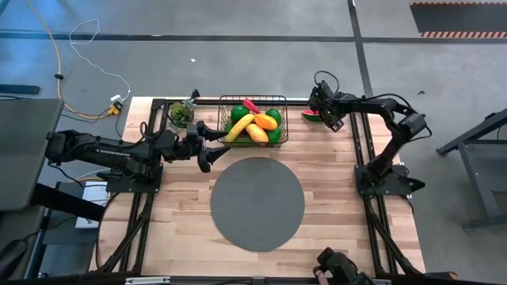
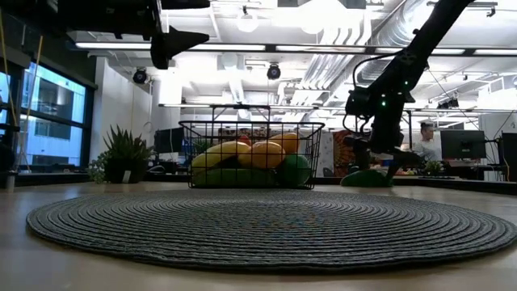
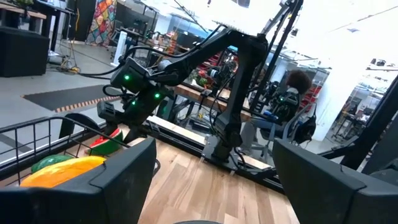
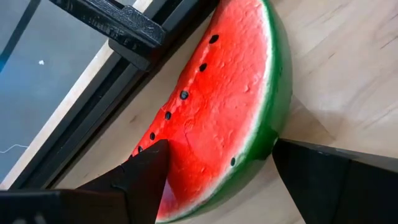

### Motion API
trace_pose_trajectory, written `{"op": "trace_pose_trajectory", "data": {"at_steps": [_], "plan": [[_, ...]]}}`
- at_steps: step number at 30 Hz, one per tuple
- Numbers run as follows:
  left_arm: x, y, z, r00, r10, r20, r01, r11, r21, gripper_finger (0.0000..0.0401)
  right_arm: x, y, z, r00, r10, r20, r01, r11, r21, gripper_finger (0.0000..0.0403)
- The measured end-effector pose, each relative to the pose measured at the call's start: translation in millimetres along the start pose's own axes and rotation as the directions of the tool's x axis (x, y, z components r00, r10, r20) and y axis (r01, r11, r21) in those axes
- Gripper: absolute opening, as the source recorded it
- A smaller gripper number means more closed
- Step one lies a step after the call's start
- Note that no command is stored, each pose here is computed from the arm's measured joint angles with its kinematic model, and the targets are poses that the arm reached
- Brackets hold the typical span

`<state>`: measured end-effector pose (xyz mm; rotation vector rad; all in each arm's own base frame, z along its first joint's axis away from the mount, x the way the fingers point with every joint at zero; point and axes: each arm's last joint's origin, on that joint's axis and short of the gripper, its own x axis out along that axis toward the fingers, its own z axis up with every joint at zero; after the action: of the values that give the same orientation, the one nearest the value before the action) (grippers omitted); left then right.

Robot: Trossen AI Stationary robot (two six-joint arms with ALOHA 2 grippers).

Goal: Build produce basket
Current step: Put the green watermelon into the black wire basket

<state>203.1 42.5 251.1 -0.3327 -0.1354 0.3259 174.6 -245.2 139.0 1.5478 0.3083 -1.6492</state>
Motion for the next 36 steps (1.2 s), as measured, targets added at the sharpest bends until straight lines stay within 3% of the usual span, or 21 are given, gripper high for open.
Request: {"op": "trace_pose_trajectory", "data": {"at_steps": [9,18,30,36], "plan": [[0.0,0.3,0.1,1.0,0.009,0.003,-0.009,1.0,-0.001,0.031,0.7,-0.1,-0.2,1.0,-0.001,-0.003,0.001,1.0,-0.016,0.0262],[0.0,0.3,0.1,1.0,0.009,0.003,-0.009,1.0,-0.002,0.031,-5.4,-0.4,0.5,1.0,0.01,-0.01,-0.011,0.999,-0.034,0.0218],[0.0,0.3,0.1,1.0,0.009,0.003,-0.009,1.0,-0.004,0.031,-10.9,1.0,-6.6,0.997,0.031,-0.076,-0.044,0.982,-0.182,0.0209],[0.0,0.3,0.0,1.0,0.009,0.003,-0.009,1.0,-0.004,0.031,-33.9,3.3,-5.9,0.993,0.094,-0.075,-0.111,0.951,-0.287,0.0208]]}}
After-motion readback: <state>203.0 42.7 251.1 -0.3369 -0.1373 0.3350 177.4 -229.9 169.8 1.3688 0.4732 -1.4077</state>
